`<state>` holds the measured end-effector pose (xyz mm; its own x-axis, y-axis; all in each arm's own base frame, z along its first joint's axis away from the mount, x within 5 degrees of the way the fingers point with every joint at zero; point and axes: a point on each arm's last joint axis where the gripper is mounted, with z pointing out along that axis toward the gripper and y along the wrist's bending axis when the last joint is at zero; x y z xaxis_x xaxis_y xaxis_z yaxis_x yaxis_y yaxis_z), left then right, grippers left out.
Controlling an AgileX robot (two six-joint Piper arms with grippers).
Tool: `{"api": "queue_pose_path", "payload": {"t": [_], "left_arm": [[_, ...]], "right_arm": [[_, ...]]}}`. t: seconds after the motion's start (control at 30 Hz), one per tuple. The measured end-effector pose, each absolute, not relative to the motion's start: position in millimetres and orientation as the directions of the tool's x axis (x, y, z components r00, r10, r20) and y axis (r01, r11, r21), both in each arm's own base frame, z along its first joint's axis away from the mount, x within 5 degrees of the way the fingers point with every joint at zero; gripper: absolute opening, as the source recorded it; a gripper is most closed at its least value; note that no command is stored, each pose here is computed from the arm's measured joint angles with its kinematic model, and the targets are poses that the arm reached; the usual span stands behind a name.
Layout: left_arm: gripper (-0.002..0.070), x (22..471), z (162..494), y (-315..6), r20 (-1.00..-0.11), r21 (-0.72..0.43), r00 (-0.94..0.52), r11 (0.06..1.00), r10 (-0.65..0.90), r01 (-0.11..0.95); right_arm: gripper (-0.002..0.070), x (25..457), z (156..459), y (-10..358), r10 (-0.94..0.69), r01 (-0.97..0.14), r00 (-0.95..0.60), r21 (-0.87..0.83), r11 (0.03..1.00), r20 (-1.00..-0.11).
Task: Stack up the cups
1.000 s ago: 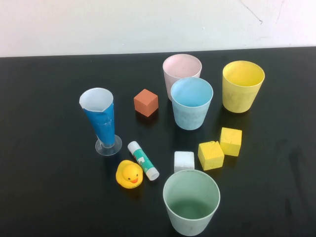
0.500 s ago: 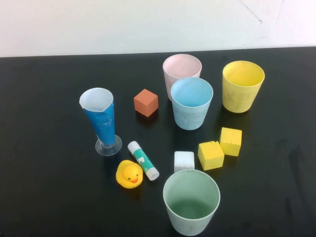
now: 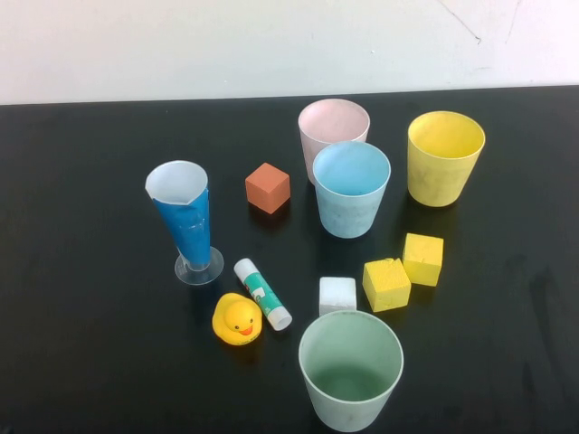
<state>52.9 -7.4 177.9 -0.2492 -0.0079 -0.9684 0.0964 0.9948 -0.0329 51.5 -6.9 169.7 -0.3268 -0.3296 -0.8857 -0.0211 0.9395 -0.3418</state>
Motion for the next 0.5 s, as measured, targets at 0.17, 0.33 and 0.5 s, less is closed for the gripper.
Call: {"api": "queue_pose_path", "payload": {"t": [0.17, 0.33, 0.5], "left_arm": [[-0.0002, 53, 178, -8, -0.968, -0.049, -0.250, 0.994, -0.023, 0.098], [-0.0002, 53, 181, -12, -0.950, -0.237, -0.232, 0.966, -0.208, 0.105], [-0.0002, 54, 193, -17, -0.697, -0.713, -0.197, 0.695, -0.690, 0.091]], "right_arm": [[-0.0003, 51, 170, -7, -0.326, -0.021, -0.327, -0.338, 0.941, -0.887], [-0.0003, 52, 170, -2, -0.184, -0.022, -0.310, -0.187, 0.982, -0.933], [-0.0003, 53, 174, 12, 0.299, -0.022, -0.283, 0.318, 0.948, -0.911]]}}
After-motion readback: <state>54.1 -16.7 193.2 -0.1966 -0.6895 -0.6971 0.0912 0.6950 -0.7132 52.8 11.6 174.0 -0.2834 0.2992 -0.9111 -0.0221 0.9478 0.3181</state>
